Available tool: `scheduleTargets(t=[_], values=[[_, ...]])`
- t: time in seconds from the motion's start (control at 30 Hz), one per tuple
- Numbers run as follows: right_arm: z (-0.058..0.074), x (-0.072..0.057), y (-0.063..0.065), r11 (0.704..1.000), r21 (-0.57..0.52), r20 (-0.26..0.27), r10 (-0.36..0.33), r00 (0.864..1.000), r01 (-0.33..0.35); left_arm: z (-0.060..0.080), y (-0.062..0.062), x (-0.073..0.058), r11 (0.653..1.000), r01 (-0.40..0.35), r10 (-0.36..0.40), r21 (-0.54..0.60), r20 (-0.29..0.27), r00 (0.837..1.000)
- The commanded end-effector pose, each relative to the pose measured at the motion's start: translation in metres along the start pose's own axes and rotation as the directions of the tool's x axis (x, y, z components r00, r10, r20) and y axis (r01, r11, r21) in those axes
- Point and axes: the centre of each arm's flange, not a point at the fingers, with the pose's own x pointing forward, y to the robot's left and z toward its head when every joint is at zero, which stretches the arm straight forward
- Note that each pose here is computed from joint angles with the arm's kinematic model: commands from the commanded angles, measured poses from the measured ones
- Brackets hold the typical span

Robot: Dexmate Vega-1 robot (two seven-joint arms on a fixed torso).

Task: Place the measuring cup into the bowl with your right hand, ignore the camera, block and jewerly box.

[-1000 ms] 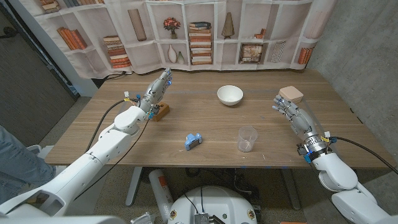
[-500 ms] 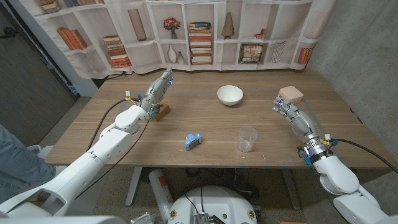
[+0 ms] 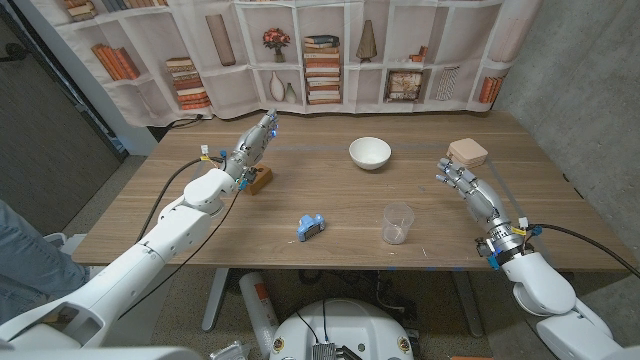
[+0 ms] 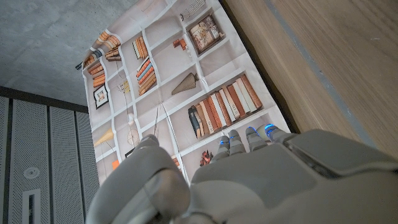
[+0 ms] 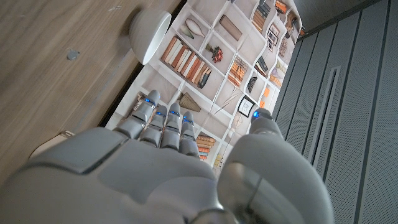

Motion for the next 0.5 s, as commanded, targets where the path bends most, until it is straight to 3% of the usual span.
scheduleTargets(t=[0.03,0.5], values=[[0.001,-0.004,0.007,1.0,-0.013,-0.002,0.006,1.0,-0.006,-0.002,0.003,-0.002,1.0,0.003,-0.003,0.001,-0.008,1.0],[0.004,-0.019,0.012,1.0,-0.029,0.018,-0.006,1.0,0.006,0.002,0.001,-0.002,1.0,0.007,-0.007,0.007,0.003,1.0]])
